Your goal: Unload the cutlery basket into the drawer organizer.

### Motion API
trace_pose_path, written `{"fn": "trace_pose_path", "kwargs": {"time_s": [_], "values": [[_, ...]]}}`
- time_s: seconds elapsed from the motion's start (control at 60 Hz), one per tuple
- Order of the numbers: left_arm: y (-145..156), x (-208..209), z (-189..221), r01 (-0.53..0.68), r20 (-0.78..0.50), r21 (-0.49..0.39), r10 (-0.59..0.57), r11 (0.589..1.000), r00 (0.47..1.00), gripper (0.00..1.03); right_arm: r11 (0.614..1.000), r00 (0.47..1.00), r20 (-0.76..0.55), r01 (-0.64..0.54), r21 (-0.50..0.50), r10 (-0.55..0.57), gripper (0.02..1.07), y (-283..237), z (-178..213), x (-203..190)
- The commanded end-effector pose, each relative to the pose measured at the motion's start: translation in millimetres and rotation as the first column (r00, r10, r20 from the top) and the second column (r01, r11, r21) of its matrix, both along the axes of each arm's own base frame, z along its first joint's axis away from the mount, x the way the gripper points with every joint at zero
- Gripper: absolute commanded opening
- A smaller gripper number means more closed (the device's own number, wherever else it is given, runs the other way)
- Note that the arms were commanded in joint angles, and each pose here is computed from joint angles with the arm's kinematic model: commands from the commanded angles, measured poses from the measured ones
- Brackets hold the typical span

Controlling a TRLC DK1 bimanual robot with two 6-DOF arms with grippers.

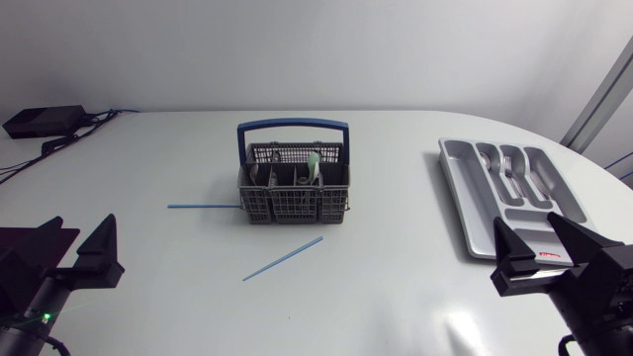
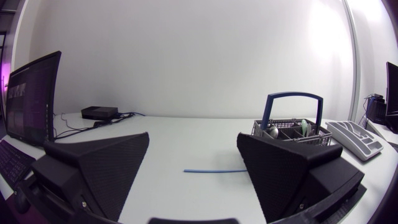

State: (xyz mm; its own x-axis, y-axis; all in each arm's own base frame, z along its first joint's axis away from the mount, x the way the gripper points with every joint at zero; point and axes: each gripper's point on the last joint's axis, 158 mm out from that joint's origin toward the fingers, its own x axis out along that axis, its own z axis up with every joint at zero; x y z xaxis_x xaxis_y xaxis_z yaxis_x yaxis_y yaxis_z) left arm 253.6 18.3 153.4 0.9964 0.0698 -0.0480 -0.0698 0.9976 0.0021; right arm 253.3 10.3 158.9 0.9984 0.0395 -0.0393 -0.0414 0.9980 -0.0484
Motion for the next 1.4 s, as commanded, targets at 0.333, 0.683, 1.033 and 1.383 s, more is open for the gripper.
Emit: {"fn": "trace_pose_path", "kwargs": {"time_s": [0.333, 0.683, 1.033, 1.383], "values": [[11, -1, -1, -0.047, 0.017, -0.004, 0.047, 0.999, 0.999, 0.94, 1.000, 0.999, 0.033, 0.010, 0.027, -0.011, 1.02, -1, 5, 1], [3, 5, 36, -0.012, 0.008, -0.031, 0.013, 0.999, 1.000, 0.95, 0.999, 1.000, -0.019, -0.024, 0.024, 0.025, 1.02, 10, 33, 26], [-14, 62, 9, 0.020, -0.354, -0.096, -0.053, 0.995, 0.934, 0.86, 0.994, 0.956, -0.272, -0.108, 0.004, 0.105, 1.02, 44, 5, 71], [-18, 104, -44, 0.216, -0.666, 0.121, -0.082, 0.969, 0.741, 0.86, 0.972, 0.759, -0.618, -0.233, 0.033, 0.203, 1.02, 80, -58, 90]]}}
